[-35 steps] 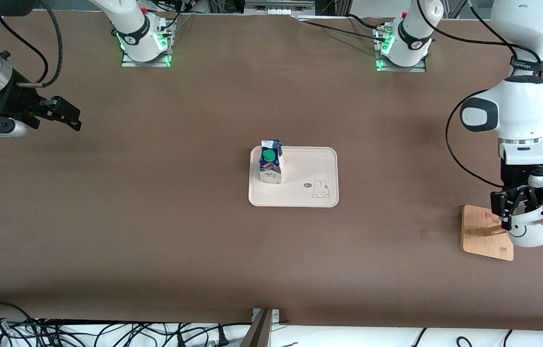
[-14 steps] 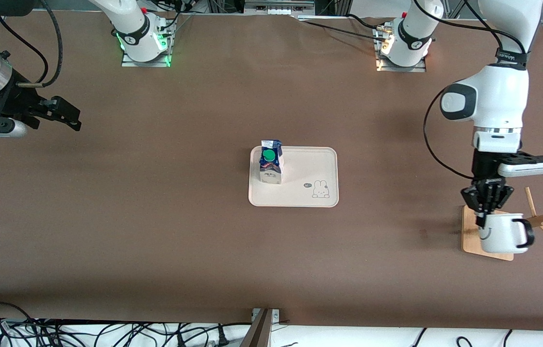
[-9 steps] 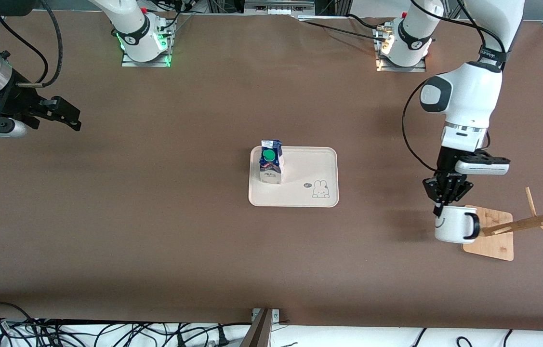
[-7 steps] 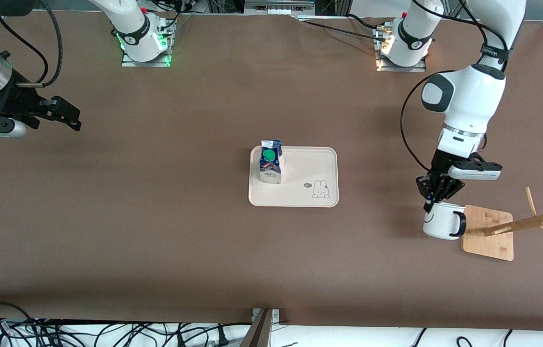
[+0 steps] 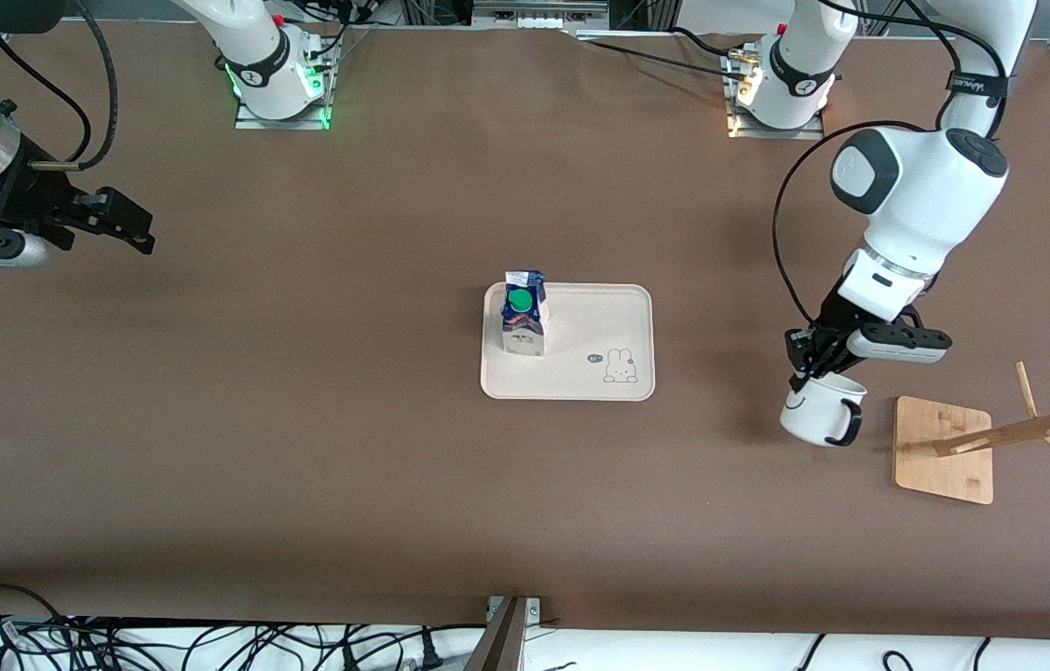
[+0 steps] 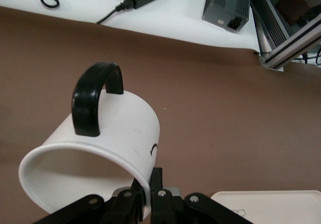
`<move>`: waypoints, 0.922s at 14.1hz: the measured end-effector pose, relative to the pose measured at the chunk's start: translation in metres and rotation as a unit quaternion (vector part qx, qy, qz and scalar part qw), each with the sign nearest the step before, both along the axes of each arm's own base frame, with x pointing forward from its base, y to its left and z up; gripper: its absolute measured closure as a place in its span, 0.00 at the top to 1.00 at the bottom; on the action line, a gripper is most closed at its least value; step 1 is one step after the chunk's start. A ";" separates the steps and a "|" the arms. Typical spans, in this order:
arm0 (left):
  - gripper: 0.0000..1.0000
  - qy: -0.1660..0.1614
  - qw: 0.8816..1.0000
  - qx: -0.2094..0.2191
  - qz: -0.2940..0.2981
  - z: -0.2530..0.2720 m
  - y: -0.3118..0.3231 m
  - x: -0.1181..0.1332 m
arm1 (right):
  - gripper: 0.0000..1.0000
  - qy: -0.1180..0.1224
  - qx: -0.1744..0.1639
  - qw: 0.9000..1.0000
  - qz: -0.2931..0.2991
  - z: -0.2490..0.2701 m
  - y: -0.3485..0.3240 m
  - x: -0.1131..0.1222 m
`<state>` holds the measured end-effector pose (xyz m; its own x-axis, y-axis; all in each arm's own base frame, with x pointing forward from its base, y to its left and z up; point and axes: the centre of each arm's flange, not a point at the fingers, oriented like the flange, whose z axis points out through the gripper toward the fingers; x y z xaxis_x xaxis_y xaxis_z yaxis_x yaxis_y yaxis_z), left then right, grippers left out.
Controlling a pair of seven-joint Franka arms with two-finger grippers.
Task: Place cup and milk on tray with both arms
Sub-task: 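Lift the white mug off the mug tree with the left gripper, then carry the mug with the left gripper over the tray beside the carton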
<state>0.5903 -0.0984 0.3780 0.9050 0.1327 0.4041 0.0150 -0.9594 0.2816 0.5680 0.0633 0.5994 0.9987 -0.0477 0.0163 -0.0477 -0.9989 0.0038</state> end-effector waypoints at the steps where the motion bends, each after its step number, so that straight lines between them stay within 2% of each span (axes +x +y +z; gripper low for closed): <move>1: 0.07 0.027 1.000 -0.007 -0.013 0.005 -0.005 0.002 | 1.00 0.000 0.000 1.000 0.000 0.000 -0.001 0.000; 3: 0.07 0.093 0.994 -0.016 -0.047 0.015 -0.013 0.004 | 1.00 0.000 0.000 1.000 -0.001 0.000 -0.001 0.000; 5: 0.07 0.138 0.986 0.009 -0.092 0.031 -0.020 0.007 | 1.00 0.000 0.000 1.000 -0.001 0.000 -0.001 0.000; 7: 0.07 0.172 0.977 0.040 -0.120 0.039 -0.031 0.008 | 1.00 0.000 0.000 1.000 -0.001 -0.001 -0.001 0.000; 10: 0.07 0.223 0.964 0.048 -0.140 0.019 -0.064 -0.002 | 1.00 0.001 0.000 1.000 -0.001 -0.001 -0.002 0.001; 13: 0.07 0.247 0.951 0.055 -0.178 0.004 -0.111 -0.017 | 1.00 0.001 0.000 1.000 -0.003 -0.001 -0.003 0.001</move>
<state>0.5736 -0.2091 0.3822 0.9677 -0.2360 -0.0891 -0.2117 -0.9517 0.2223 0.5687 0.0602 0.5987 0.9985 -0.0534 0.0150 -0.0535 -0.9986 0.0043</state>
